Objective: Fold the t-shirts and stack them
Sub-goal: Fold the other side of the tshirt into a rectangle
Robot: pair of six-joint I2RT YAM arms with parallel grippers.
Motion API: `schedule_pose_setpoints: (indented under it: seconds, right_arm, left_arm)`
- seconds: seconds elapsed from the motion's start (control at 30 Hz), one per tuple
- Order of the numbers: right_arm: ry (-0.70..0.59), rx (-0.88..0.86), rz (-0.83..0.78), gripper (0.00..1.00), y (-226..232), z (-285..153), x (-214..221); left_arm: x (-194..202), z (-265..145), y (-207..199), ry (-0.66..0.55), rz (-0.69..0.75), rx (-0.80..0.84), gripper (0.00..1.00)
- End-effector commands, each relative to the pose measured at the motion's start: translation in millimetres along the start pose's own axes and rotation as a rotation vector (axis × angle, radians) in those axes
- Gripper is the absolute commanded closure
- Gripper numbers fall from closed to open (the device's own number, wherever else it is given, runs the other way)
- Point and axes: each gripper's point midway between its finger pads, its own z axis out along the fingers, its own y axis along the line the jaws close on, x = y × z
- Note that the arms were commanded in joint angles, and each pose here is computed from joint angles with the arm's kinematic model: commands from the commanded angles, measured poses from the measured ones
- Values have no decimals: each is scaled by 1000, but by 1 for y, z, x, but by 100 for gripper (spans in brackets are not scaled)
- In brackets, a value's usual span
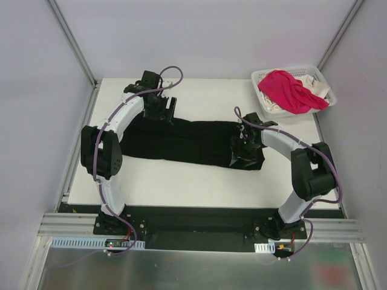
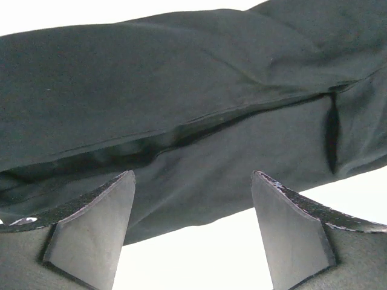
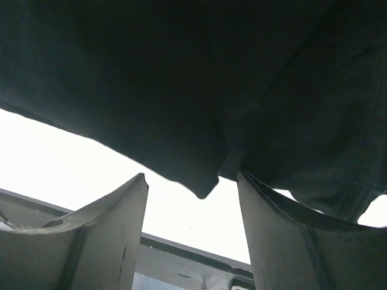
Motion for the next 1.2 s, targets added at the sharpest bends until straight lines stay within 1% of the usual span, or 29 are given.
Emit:
schedule_pose_setpoints:
  seconds: [0.0,0.13,0.4,0.47,0.63,0.8,0.93,0.97,1.07,1.17]
  right_arm:
    - [-174,-87,-7,36,17,-22,-25]
    - [-144,-128,19,36,18,-11,-22]
    - [-138,-163,73,36,12,5,-29]
    - [-133,-169,92,36,13,9,-30]
    - [-161,-218,157,36,17,16,-40]
    - [-171,-229,187,36,17,24,-48]
    - [-169,-233,210,36,16,28,-50]
    - [-173,-242,214,36,18,27,-51]
    - [-186,-245,230,37,15,25,-52]
    - [-204,-249,240,36,12,20,-54]
  left_arm:
    - [15,16,1,81,-23,-10,24]
    - [21,25,3,110,-21,-7,24]
    - [27,39,9,146,-29,-21,25]
    - [28,43,11,153,-10,-19,25]
    - [30,52,14,169,-16,-13,25]
    - [34,64,21,194,-59,6,26]
    - [37,77,37,203,-92,2,26]
    - [35,78,42,192,-141,15,26]
    - [35,85,56,177,-206,12,27]
    - [37,86,66,169,-237,-6,28]
